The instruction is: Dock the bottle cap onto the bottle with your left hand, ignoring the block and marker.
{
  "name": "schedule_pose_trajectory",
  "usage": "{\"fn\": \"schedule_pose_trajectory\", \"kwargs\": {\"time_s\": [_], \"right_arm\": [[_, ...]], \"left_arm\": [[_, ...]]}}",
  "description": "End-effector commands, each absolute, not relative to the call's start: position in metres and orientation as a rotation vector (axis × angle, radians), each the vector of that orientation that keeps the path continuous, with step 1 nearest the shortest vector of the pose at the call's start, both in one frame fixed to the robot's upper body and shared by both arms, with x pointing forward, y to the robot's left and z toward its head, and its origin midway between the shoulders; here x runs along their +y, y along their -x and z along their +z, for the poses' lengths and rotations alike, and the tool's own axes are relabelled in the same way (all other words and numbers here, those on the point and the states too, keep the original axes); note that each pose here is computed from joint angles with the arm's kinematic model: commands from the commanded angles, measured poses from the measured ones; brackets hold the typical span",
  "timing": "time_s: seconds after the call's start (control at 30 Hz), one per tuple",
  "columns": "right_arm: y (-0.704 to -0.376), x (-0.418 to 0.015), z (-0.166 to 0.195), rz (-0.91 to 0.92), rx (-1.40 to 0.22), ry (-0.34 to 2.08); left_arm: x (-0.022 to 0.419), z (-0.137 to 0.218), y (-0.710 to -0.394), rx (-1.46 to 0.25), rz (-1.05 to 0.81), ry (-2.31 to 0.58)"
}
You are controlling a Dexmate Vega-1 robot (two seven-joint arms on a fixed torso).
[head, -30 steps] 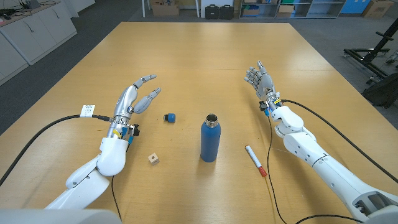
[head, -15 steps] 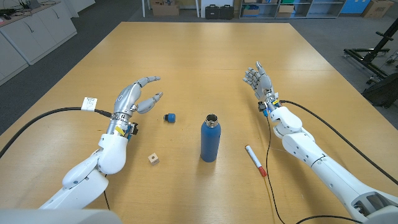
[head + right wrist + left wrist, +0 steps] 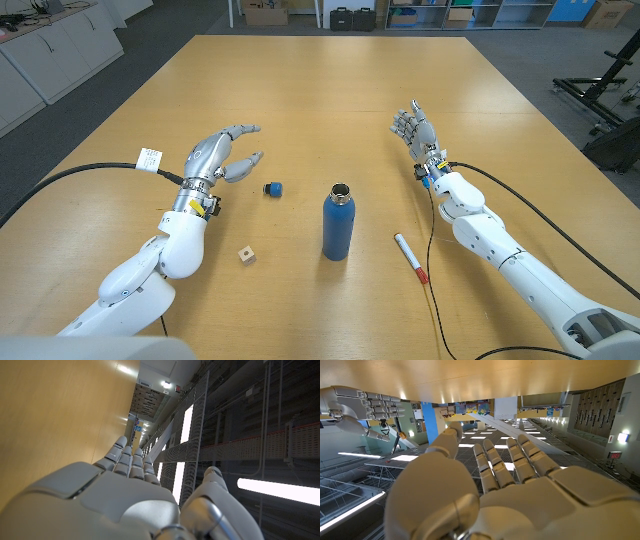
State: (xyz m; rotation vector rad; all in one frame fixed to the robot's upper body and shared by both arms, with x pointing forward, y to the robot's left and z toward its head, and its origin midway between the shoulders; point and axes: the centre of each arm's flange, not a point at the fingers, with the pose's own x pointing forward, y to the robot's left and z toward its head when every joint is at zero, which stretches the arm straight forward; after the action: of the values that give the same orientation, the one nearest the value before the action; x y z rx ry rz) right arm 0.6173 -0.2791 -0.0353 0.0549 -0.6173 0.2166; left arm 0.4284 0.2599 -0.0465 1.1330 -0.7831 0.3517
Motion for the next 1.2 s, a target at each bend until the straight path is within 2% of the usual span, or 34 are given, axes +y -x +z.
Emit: {"fn": "schedule_pose_trajectory", "kwargs": {"time_s": [0.03,1.2], "right_arm": [[-0.619,-0.28,-0.036,0.22,-0.615,-0.065],[-0.62,-0.279,-0.036,0.217,-0.611,-0.07]], "left_arm": [[0.255,-0.038,-0.43,-0.695,0.299,-1.287],[0.25,-0.019,-0.429,-0.503,0.16,-1.604]]}}
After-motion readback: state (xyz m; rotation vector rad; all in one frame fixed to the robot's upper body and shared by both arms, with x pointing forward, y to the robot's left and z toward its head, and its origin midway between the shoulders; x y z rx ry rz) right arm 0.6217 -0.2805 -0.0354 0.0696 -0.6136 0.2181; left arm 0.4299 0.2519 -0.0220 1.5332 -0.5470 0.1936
